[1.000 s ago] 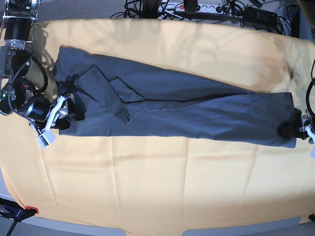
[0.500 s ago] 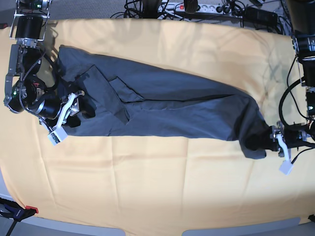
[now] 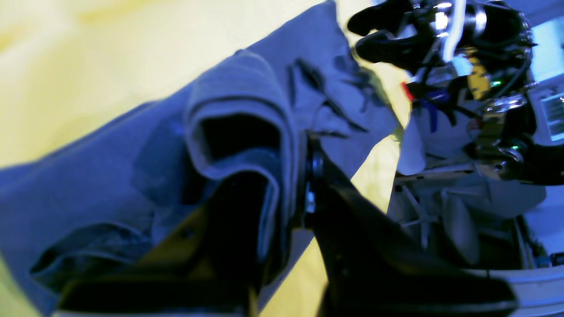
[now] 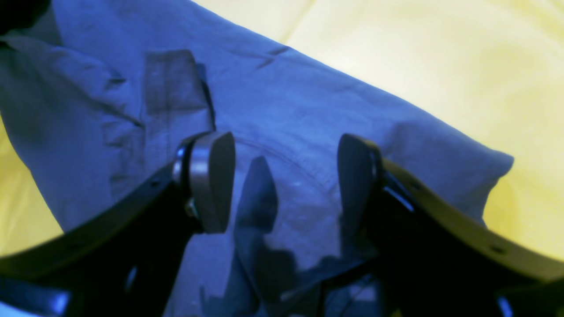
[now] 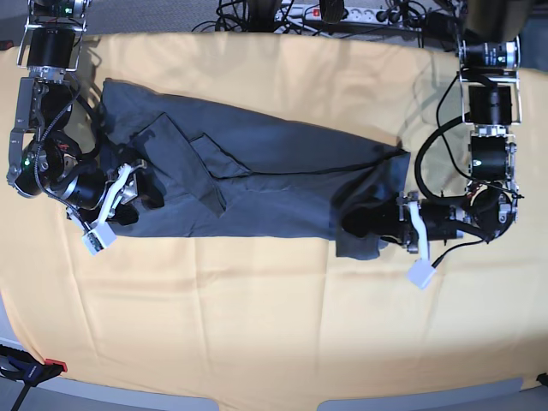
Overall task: Fold the T-shirt properly
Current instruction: 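Fold the hem end toward the right gripper at the collar end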
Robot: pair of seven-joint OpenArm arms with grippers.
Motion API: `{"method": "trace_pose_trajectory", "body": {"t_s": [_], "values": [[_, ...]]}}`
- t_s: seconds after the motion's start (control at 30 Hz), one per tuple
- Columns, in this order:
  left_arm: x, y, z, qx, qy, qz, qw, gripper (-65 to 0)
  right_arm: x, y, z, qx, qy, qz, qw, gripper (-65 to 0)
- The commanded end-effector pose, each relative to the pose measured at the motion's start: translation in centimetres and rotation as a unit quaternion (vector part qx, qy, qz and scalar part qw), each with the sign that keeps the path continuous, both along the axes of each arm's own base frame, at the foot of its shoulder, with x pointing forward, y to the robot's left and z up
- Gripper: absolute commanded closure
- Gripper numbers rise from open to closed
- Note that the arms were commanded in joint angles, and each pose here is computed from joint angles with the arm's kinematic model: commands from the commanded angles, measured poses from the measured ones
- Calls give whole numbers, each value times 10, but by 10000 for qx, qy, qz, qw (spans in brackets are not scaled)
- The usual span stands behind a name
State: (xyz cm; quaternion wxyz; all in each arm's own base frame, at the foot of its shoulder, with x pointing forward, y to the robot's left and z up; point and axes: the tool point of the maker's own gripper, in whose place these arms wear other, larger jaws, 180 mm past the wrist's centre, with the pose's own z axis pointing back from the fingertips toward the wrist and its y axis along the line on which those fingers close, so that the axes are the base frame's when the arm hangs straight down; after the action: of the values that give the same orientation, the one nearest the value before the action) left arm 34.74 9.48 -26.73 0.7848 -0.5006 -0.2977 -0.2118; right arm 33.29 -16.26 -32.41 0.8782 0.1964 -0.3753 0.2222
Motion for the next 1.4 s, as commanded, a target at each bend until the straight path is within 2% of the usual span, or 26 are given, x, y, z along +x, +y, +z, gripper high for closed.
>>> {"method": "trace_pose_trajectory", "body": {"t_s": [0.0, 0.27, 0.3, 0.4, 0.43, 0.47, 0.5, 0.67, 0.8, 0.87, 0.9, 0.93, 1.0, 1.1, 1.37], "values": [[7, -1, 20, -183, -282, 16, 9994, 0, 10, -3, 17, 57, -293, -14, 9996, -390], [4, -38, 23, -650, -315, -184, 9972, 0, 10, -3, 17, 72, -298, -36, 9995, -390], [4, -42, 23, -725, -247, -182, 9969, -75, 10, -3, 17, 70, -297, -38, 9995, -390], [4, -54, 25, -911, 6, -146, 9957, -365, 10, -3, 17, 72, -298, -36, 9995, -390], [4, -56, 25, -949, 83, -129, 9954, -431, 10, -3, 17, 72, -298, -37, 9995, -390], [5, -57, 25, -973, 139, -115, 9951, -470, 10, -3, 17, 72, -298, -37, 9995, -390], [5, -58, 25, -987, 170, -105, 9949, -482, 11, -3, 17, 75, -300, -36, 9995, -390], [5, -52, 25, -893, 2, -136, 9959, -481, 10, -3, 17, 71, -300, -32, 9995, -390], [6, -32, 22, -609, -150, -87, 9980, -481, 10, -3, 17, 71, -300, -32, 9995, -390], [6, -19, 21, -421, -272, -70, 9987, -454, 10, -3, 17, 71, -302, -31, 9995, -390], [7, -12, 21, -339, -303, -31, 9990, -395, 10, -3, 17, 71, -302, -31, 9995, -390], [8, -4, 22, -268, -319, 30, 9991, -288, 10, -3, 17, 70, -300, -30, 9995, -390], [12, 10, 22, -108, -364, 191, 9991, 0, 10, -3, 17, 71, -302, -31, 9995, -390], [17, 23, 13, 219, -368, 397, 9983, 0, 10, -2, 18, 83, -317, 2, 9995, -390], [13, 23, -36, 1254, -65, 425, 9912, 0, 10, -2, 18, 76, -322, 24, 9995, -390]]}}
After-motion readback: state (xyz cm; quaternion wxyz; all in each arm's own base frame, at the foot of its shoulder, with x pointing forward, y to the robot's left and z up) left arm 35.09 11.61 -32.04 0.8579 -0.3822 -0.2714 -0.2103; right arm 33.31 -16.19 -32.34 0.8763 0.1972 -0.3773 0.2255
